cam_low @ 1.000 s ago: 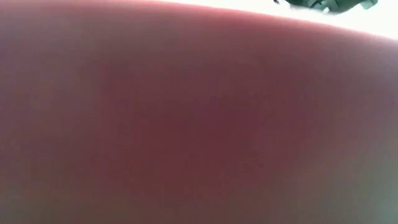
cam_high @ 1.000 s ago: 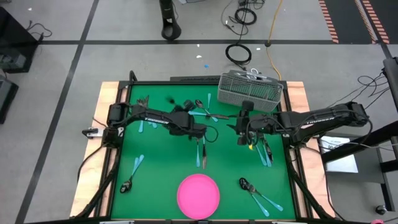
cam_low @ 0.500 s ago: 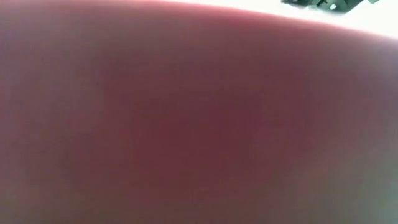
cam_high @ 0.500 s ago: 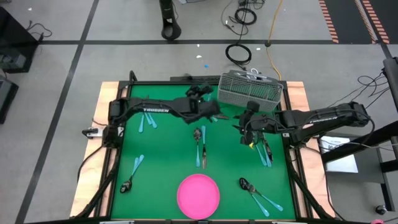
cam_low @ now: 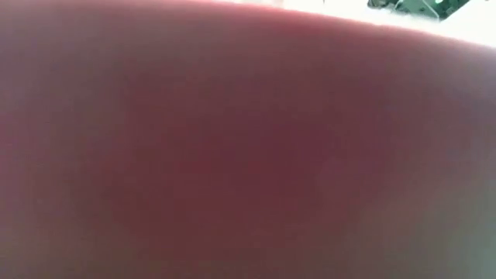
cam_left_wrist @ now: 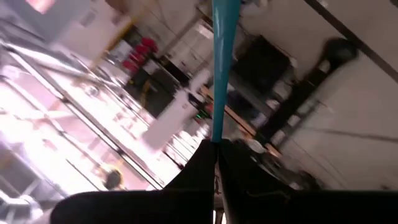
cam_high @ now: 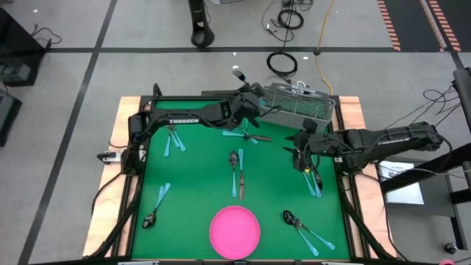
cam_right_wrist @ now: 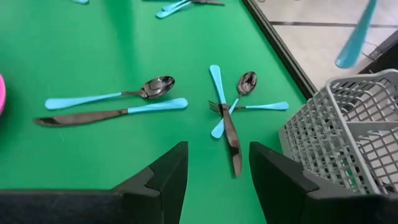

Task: Sort silverware
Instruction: Put the blue fork into the utensil holder

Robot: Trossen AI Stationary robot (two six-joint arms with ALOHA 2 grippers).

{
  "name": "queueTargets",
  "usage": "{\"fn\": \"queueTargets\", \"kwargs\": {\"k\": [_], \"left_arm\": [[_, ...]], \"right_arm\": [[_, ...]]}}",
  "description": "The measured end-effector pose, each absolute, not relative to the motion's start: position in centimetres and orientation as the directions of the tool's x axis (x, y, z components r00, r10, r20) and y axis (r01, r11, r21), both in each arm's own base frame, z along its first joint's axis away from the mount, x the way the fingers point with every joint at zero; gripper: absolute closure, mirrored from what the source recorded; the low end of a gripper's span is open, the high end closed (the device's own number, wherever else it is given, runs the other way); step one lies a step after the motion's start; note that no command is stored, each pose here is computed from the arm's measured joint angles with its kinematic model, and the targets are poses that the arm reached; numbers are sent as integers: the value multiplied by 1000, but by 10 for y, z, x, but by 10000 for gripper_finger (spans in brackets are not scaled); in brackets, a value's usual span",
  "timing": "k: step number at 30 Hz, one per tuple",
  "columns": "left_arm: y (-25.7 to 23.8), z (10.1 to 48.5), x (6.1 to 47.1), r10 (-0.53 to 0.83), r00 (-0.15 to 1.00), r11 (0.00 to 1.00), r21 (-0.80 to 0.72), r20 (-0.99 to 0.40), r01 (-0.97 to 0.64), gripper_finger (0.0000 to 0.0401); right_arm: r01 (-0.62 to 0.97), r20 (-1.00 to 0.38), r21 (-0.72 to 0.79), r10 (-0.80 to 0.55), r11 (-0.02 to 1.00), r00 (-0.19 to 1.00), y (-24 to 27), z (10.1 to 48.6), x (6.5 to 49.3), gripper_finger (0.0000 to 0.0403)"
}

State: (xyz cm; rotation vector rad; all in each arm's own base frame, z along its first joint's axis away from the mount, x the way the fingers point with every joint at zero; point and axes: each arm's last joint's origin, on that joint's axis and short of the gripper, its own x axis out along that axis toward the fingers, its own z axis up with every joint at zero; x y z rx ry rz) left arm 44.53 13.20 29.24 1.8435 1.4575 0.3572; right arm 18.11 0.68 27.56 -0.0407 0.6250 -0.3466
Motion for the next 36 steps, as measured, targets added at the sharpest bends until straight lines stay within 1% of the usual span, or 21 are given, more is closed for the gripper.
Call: {"fn": "queueTargets", "kwargs": {"k": [5, 11, 14, 18, 21, 24, 26, 30, 36], "left_arm": [[138, 304, 450, 891, 424, -227, 650, -162, 725, 399], [147, 313, 451, 872, 479, -333, 598, -99, 729, 399], [154, 305, 454, 870, 481, -358, 540, -102, 762, 399], [163, 279, 465, 870, 480, -394, 425, -112, 815, 399], [167, 266, 473, 869, 492, -427, 411, -62, 806, 399], [170, 260, 480, 851, 524, -481, 407, 6, 777, 399], [170, 257, 481, 847, 531, -489, 383, -4, 784, 399], [170, 247, 480, 849, 522, -475, 315, -83, 822, 399], [169, 245, 481, 841, 531, -481, 310, -101, 820, 399]], "right_arm": [[309, -563, -135, -330, 941, 758, 7, 276, 181, 243], [305, -547, -137, -329, 942, 770, 7, 278, 183, 243], [299, -548, -146, -329, 943, 769, 7, 277, 183, 243], [290, -547, -159, -329, 944, 770, 7, 278, 183, 243], [282, -547, -171, -329, 944, 770, 7, 277, 183, 243], [276, -547, -179, -329, 944, 770, 7, 277, 183, 243], [270, -548, -188, -329, 944, 769, 7, 277, 183, 243], [262, -548, -199, -329, 944, 769, 7, 277, 183, 243], [258, -548, -205, -329, 944, 769, 7, 277, 183, 243]]}}
